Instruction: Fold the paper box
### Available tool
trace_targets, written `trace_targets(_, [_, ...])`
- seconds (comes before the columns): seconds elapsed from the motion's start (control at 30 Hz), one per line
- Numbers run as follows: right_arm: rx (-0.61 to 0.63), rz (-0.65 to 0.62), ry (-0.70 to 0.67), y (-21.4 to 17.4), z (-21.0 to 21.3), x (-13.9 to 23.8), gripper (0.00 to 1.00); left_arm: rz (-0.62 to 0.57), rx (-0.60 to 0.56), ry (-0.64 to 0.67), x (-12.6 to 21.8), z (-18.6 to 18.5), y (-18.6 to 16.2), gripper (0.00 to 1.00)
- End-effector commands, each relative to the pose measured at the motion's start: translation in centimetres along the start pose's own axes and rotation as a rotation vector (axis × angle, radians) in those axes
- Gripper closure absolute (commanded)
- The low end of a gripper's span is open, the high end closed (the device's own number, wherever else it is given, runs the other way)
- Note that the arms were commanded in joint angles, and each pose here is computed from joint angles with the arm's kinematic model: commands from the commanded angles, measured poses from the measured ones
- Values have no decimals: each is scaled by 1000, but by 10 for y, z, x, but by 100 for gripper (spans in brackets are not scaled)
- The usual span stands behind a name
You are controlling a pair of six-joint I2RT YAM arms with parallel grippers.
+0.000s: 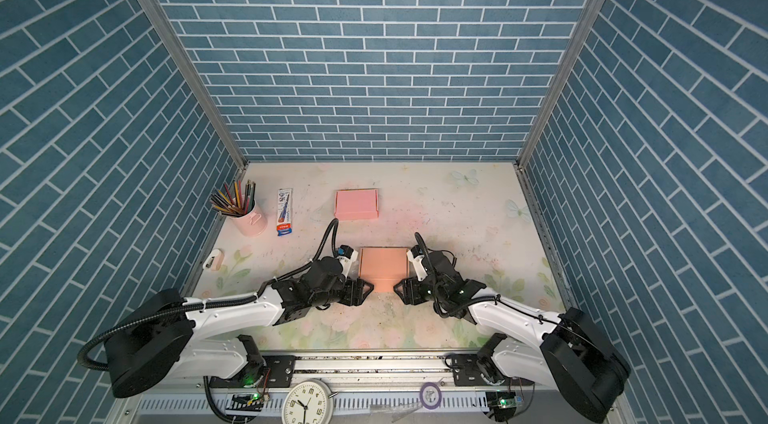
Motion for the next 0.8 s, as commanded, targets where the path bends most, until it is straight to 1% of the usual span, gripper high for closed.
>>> trace_targets(0.0, [-29,-10,12,-1,3,-2,34,-9,6,-14,-1,-3,-1,28])
trace_targets(0.27, [-30,-20,19,0,6,-1,36,-5,7,-15,0,-5,-4,30])
trace_targets(0.37, [-33,-18,21,-1,5,-2,41,-6,5,-13,0,-5,-4,30])
trace_targets(0.57, [-38,-11,21,-4,4,-4,46,-8,4,-12,0,-6,-5,31])
trace_targets(0.77, [-39,-7,16,-7,2,-6,48,-10,4,-8,0,-5,-5,32])
Point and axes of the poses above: each gripper's point midway between its finger pads, its own x axis back along the fingers, its own z axis along the line the jaws close on, y = z × x, the point moved 4 cm from there along x, back along the fingers, and after that the axes turned 5 degrees about x, right-handed, at the moved point
